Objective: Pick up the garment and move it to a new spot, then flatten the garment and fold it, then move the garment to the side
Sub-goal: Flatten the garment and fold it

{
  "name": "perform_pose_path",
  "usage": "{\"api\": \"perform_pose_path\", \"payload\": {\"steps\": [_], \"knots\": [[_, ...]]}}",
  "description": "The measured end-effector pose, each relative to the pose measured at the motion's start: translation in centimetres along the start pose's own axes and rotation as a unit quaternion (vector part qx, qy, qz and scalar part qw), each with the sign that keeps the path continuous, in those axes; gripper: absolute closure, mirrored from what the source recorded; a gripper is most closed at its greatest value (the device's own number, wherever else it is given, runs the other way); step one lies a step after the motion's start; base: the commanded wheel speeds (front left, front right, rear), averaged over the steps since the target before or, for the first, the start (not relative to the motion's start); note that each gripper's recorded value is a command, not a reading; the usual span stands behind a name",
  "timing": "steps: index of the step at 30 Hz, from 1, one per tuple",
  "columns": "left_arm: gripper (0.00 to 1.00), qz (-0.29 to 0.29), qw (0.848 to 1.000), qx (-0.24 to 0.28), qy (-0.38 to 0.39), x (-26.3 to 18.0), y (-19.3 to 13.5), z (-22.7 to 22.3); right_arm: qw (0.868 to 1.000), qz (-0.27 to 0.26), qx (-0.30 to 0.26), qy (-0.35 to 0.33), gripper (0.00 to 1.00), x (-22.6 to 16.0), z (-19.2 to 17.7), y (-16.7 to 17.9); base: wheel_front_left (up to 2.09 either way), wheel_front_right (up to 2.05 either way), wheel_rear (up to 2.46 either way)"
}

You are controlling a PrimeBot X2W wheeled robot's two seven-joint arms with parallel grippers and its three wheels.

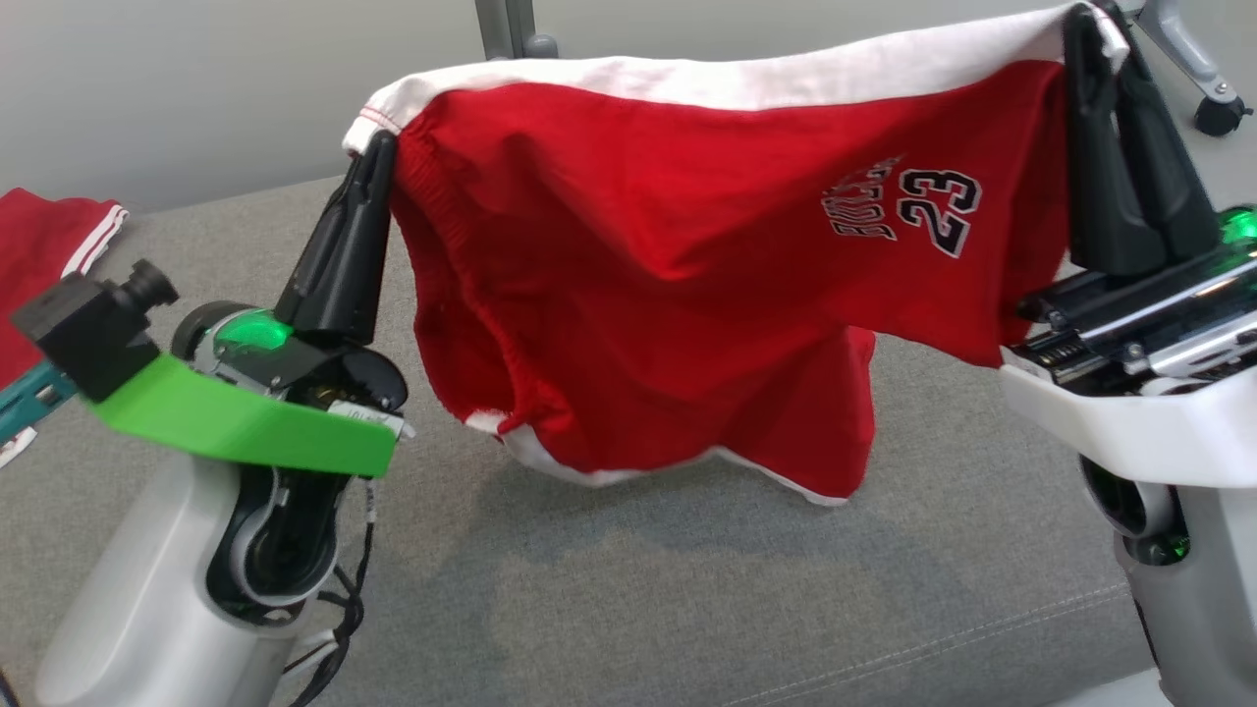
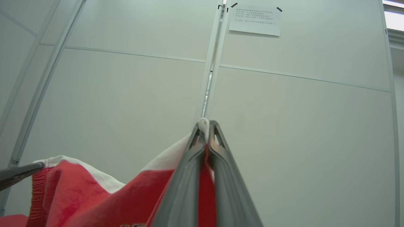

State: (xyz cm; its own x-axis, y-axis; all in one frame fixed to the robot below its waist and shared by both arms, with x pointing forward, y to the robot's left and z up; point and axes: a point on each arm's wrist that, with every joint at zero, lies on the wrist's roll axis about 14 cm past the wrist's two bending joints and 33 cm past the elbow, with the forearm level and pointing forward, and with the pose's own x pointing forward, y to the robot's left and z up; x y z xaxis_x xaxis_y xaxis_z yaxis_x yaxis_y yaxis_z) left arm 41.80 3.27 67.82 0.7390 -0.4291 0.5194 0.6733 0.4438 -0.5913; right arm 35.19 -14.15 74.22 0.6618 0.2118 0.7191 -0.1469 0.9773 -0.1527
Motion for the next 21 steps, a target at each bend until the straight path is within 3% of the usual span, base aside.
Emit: {"api": "perform_pose_path", "payload": {"steps": [3, 6, 11, 13, 15, 18, 19, 21], "knots": [[1.0, 0.011, 1.0, 0.022, -0.014, -1.0, 0.2, 1.6, 1.0, 0.004, -0.003, 0.014, 1.0, -0.9, -0.4, -0.4, 0.0, 0.0, 0.0], [1.0, 0.04, 0.999, 0.025, -0.011, -2.2, 1.2, 1.6, 0.996, 0.021, 0.039, 0.073, 1.0, -2.6, -3.6, 0.7, 0.0, 0.0, 0.0], [1.0, 0.103, 0.993, 0.014, 0.057, -3.7, 4.5, -1.3, 0.967, 0.072, 0.12, 0.213, 1.0, -5.4, -11.1, 4.0, 0.0, 0.0, 0.0], [1.0, 0.134, 0.986, 0.028, 0.092, -4.2, 6.7, -2.2, 0.956, 0.083, 0.122, 0.254, 1.0, -4.8, -13.8, 4.3, 0.0, 0.0, 0.0], [1.0, 0.155, 0.982, 0.049, 0.097, -3.2, 8.4, -1.5, 0.954, 0.094, 0.093, 0.268, 1.0, -1.9, -15.3, 3.6, 0.0, 0.0, 0.0], [1.0, 0.121, 0.984, 0.117, 0.056, 1.5, 7.5, 2.9, 0.98, 0.069, 0.043, 0.179, 1.0, 6.9, -12.1, 0.1, 0.0, 0.0, 0.0], [1.0, 0.098, 0.986, 0.135, 0.024, 3.3, 6.0, 5.0, 0.99, 0.052, 0.038, 0.122, 1.0, 10.1, -9.3, -1.1, 0.0, 0.0, 0.0], [1.0, 0.049, 0.988, 0.139, -0.044, 6.2, 2.2, 8.7, 0.998, 0.029, 0.05, 0.024, 1.0, 14.2, -4.3, -2.1, 0.0, 0.0, 0.0]]}}
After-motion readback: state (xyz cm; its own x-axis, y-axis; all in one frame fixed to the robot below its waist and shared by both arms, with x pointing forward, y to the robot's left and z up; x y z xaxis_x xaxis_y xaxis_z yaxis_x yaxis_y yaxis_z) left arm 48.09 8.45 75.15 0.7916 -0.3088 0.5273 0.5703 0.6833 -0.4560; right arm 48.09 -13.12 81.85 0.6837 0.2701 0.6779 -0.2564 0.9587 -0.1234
